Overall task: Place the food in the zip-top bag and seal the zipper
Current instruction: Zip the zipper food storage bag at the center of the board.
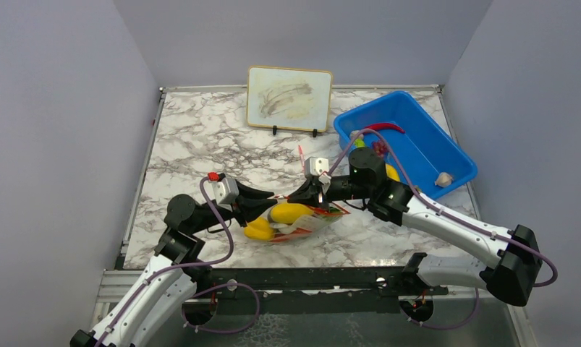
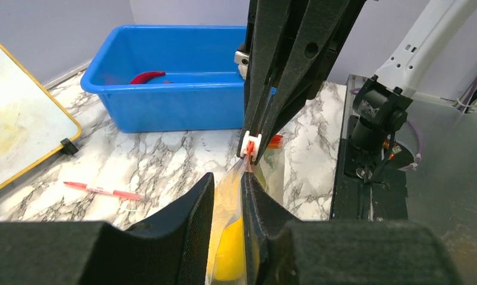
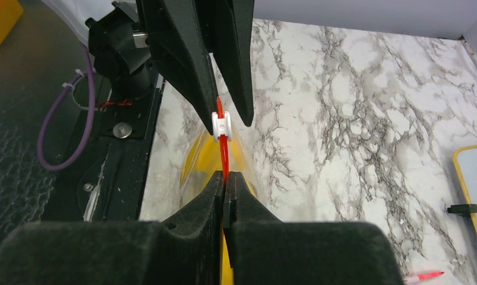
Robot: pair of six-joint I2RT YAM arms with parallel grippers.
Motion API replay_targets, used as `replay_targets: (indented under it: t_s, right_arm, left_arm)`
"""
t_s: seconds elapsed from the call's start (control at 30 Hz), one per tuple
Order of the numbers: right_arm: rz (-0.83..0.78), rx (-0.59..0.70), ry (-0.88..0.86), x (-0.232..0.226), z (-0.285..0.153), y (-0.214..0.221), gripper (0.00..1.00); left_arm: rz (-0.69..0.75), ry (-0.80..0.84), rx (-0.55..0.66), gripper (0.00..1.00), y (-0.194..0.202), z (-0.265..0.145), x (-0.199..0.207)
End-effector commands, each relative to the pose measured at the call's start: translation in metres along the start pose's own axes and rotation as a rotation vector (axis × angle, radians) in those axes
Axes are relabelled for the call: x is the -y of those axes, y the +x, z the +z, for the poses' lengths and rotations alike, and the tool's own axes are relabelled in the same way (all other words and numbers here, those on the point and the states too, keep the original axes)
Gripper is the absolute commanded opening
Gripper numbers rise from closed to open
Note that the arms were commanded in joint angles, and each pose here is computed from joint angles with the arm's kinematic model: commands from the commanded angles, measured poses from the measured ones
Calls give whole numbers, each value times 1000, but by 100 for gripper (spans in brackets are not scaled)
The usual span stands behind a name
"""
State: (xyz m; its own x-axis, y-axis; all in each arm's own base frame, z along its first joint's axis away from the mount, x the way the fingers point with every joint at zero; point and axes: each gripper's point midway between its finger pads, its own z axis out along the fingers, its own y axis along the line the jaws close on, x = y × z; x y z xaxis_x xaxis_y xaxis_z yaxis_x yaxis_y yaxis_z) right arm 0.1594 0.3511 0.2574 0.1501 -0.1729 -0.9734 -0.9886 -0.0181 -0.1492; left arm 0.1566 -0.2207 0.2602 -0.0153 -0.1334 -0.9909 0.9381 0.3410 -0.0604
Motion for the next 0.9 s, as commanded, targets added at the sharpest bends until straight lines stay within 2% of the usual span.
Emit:
replay_targets:
  t_s: [0.0, 0.07, 0.17, 0.23, 0.47, 0.57, 0.7, 0.87]
  right_arm:
    - [-31, 55, -11, -3, -1, -15, 1]
    - [-27, 54, -15, -3, 0, -15, 1]
    - [-18, 52, -14, -2, 2, -13, 1]
    - [-9, 59, -2, 1, 3, -15, 5]
    - [38, 112, -39, 0, 10, -34, 33]
    - [44, 124, -50, 0, 12, -39, 39]
    - [37, 128, -36, 4, 13, -40, 41]
    - [38, 149, -56, 1, 13, -46, 34]
  left_arm:
    - [43, 19, 23, 25, -15, 1, 4]
    - [44, 19, 22, 22, -14, 1, 4]
    - [50, 35, 20, 5, -14, 0, 6]
    - [53, 44, 19, 0, -14, 0, 8]
    - [62, 56, 30, 0, -16, -1, 11]
    - [62, 56, 31, 0, -16, -1, 11]
    - [64, 56, 32, 0, -16, -1, 11]
    - [61, 53, 30, 0, -15, -1, 11]
